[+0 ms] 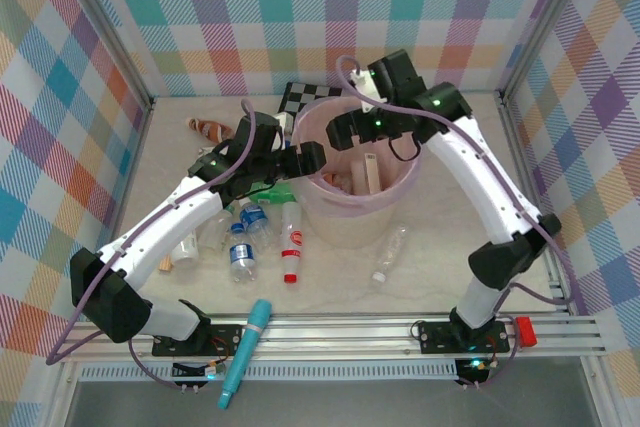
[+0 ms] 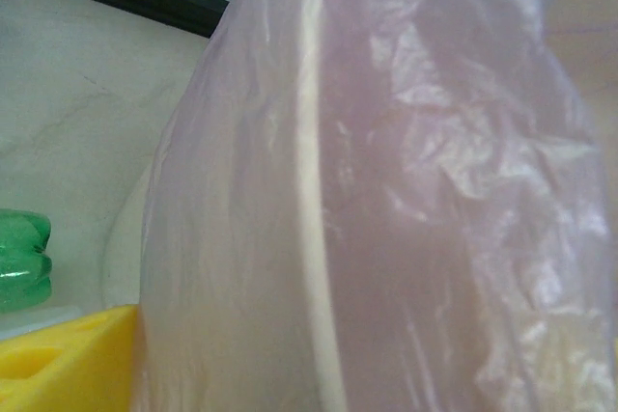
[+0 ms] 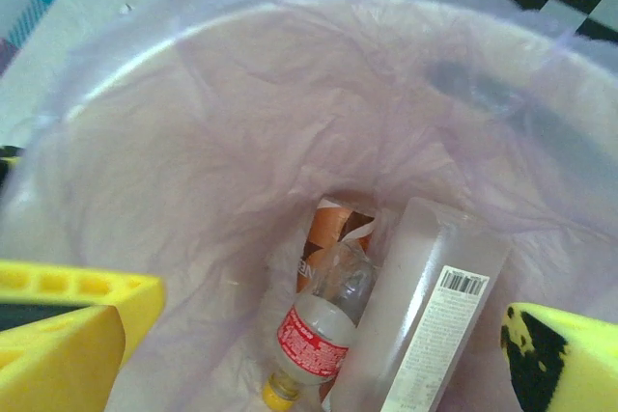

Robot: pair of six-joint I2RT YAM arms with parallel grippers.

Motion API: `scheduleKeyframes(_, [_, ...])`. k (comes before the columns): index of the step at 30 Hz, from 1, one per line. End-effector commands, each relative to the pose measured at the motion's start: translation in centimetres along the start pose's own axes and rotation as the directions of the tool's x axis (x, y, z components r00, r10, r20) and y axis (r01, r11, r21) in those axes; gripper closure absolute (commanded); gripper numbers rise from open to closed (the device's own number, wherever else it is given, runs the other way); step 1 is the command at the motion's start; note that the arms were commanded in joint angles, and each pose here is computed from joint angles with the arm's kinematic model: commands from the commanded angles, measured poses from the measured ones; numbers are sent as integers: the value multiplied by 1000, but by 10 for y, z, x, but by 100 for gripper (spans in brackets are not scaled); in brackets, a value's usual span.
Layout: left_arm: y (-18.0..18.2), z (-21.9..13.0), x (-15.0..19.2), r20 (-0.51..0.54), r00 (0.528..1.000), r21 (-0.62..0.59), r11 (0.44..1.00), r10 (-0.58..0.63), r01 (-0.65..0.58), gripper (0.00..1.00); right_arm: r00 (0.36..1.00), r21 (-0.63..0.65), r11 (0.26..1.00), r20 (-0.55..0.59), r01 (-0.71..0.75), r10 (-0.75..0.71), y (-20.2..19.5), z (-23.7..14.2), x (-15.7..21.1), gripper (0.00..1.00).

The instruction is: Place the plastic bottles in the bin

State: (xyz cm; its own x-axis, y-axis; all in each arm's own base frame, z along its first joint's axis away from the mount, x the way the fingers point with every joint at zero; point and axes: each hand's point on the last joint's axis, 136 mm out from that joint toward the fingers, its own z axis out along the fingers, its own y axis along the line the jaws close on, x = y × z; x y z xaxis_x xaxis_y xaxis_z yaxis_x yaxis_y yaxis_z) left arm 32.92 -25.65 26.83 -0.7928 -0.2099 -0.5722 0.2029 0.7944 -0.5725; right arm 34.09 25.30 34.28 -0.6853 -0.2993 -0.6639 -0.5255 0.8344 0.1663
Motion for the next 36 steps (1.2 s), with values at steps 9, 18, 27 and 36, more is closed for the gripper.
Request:
scheduleKeyframes(9, [2,4,6,-19,1000,-13,1000,21,-21,16,942,30,957,185,-290,279,-54,-94,4,0])
scheduleKeyframes(18, [1,5,6,-24,999,-10,999,31,-31,16,824,63,832,198,-551,531,-107,-129,69,0])
scheduleKeyframes(27, [1,4,5,-26,999,-20,999,46,-47,16,693,75,693,183,-717,698,-130,-127,137,0])
scheduleKeyframes(36, [4,3,8,-32,998,-29,998,49,-50,15,481,-65,488,97,-871,871,-147,-84,190,1])
